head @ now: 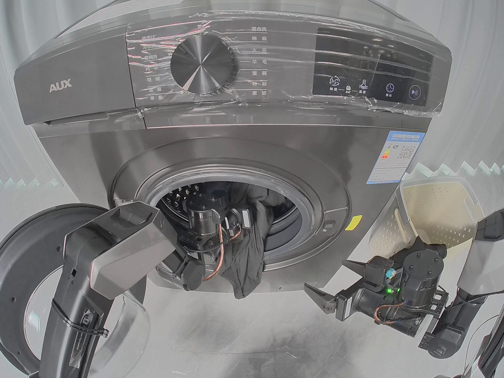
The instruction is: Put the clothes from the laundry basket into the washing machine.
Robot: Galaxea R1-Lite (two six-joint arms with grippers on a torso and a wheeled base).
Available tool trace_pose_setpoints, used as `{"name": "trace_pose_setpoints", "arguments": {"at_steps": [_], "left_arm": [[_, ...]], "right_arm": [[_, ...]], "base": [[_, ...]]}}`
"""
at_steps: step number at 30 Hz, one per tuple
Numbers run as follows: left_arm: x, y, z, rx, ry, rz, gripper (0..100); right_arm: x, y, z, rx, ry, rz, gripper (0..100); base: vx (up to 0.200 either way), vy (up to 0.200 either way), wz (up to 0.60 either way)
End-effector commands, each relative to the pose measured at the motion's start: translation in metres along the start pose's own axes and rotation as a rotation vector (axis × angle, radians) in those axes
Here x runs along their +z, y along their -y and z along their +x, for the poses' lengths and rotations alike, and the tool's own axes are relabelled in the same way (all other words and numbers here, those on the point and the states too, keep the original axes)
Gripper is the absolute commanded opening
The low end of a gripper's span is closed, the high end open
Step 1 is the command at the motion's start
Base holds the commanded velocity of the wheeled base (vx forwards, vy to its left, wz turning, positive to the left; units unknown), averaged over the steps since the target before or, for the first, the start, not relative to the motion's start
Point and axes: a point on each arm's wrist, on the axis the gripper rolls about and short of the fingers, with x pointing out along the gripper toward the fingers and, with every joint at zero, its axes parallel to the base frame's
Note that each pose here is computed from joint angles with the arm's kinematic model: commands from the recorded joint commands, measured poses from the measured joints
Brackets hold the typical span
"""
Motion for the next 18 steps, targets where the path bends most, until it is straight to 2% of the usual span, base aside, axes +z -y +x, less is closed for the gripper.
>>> {"name": "trace_pose_setpoints", "arguments": {"at_steps": [1,4,5,11,17,18], "left_arm": [[0.016,-0.013,0.022,0.067,0.133,-0.028,0],[0.018,-0.015,0.022,0.072,0.144,-0.03,0],[0.018,-0.015,0.022,0.072,0.144,-0.03,100],[0.017,-0.01,0.017,0.062,0.138,-0.031,100],[0.014,0.006,-0.007,0.013,0.043,-0.013,100],[0.011,0.01,-0.017,-0.021,0.003,-0.004,100]], "right_arm": [[0.001,0.001,0.0,-0.004,0.006,0.0,100],[0.001,0.001,0.001,-0.004,0.004,0.0,100],[0.001,0.001,0.001,-0.004,0.004,0.0,100],[0.001,0.001,0.0,-0.004,0.003,0.0,100],[0.001,0.001,0.0,-0.004,0.003,0.0,100],[0.0,0.001,0.0,-0.003,0.001,0.0,100]], "base": [[0.0,0.0,0.0],[0.0,0.0,0.0],[0.0,0.0,0.0],[0.0,0.0,0.0],[0.0,0.0,0.0],[0.0,0.0,0.0]]}}
